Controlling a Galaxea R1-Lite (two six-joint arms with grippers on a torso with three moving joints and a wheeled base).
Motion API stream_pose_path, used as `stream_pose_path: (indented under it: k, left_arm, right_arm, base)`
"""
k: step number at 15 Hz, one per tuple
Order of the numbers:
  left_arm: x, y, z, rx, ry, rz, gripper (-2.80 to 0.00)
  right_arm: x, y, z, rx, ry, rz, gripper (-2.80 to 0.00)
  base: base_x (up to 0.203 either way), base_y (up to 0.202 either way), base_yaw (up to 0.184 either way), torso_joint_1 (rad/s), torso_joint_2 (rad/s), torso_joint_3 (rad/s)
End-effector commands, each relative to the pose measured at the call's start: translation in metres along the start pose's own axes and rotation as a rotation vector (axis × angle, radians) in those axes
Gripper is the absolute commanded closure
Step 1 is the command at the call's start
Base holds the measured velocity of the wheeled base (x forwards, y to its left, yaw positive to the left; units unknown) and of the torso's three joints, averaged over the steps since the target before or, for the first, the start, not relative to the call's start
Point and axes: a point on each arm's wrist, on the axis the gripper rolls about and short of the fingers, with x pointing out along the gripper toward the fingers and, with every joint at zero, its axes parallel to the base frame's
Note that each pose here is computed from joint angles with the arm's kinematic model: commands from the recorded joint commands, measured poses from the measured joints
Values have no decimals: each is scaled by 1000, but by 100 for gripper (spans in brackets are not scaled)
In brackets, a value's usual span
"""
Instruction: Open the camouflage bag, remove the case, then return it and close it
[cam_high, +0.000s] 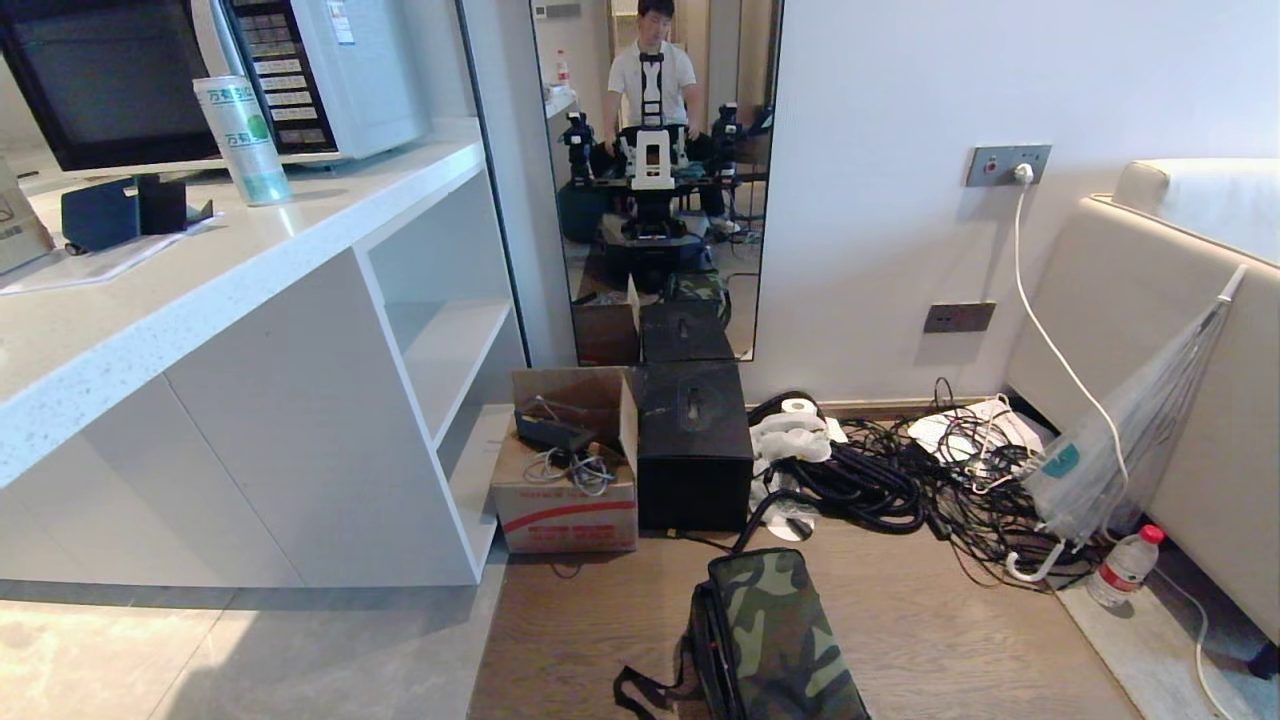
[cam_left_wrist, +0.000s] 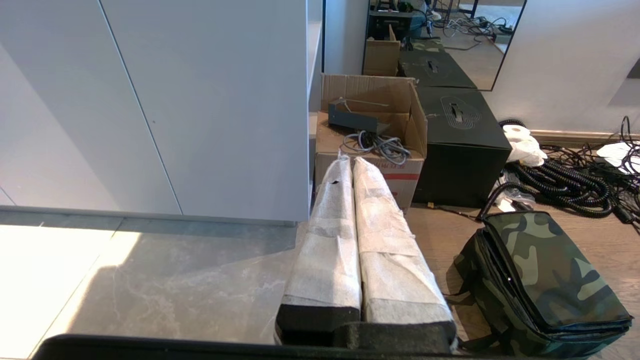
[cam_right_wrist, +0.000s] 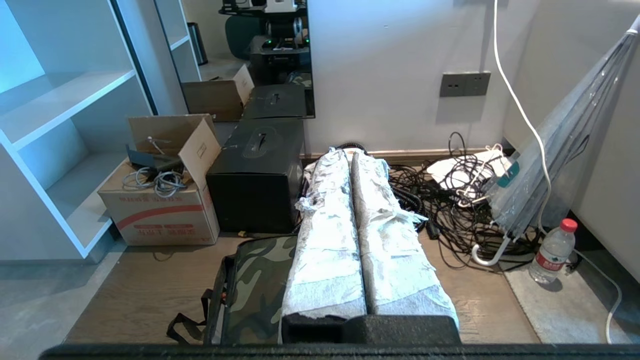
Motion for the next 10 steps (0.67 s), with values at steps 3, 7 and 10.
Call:
stream_pose_path:
  k: [3,7,10]
  left_arm:
    - [0,0,0,0,0,1,0]
    - [0,0,0,0,0,1,0]
    - [0,0,0,0,0,1,0]
  right_arm:
    - [2,0,-11,0,41,0,0]
    - [2,0,-11,0,41,2,0]
    - [2,0,-11,0,41,2,0]
  base:
    - [0,0,0,0,0,0]
    - [0,0,0,0,0,0]
    - [0,0,0,0,0,0]
